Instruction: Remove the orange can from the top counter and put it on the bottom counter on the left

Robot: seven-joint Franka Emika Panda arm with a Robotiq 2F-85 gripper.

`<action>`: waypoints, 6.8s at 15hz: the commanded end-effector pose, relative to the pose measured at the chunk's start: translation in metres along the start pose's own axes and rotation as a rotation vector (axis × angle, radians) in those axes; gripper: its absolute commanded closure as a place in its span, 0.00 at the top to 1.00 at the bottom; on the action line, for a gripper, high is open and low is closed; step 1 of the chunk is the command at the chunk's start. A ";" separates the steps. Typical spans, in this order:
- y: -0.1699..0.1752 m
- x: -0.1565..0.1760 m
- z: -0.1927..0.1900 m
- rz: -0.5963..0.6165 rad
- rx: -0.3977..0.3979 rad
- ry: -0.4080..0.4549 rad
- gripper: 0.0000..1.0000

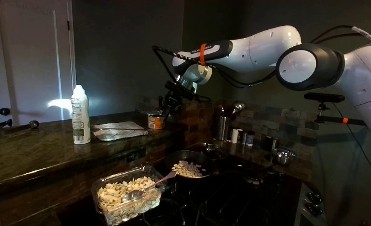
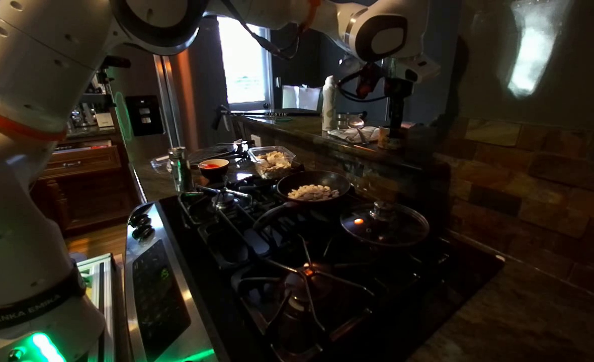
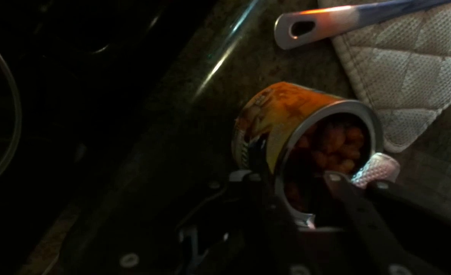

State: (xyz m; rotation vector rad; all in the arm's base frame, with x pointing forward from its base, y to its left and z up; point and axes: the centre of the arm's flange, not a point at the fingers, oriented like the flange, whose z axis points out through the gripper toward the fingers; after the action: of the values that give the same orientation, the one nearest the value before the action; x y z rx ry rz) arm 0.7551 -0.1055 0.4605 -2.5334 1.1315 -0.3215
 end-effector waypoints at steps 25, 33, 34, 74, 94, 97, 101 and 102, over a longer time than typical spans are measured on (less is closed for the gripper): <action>-0.121 -0.139 -0.077 -0.477 -0.125 -0.140 0.03; -0.174 -0.287 -0.046 -0.543 -0.204 -0.172 0.03; -0.181 -0.305 -0.041 -0.537 -0.211 -0.177 0.03; -0.231 -0.515 0.194 -0.821 -0.292 -0.171 0.03; -0.196 -0.563 0.208 -0.961 -0.274 -0.327 0.44; -0.194 -0.572 0.181 -0.956 -0.280 -0.309 0.65; -0.187 -0.590 0.136 -0.897 -0.319 -0.290 0.96; -0.183 -0.594 0.126 -0.860 -0.329 -0.273 0.99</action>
State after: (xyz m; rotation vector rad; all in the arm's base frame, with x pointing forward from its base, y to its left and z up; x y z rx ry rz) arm 0.5770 0.4981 0.3594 -3.0632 -0.1794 -0.0065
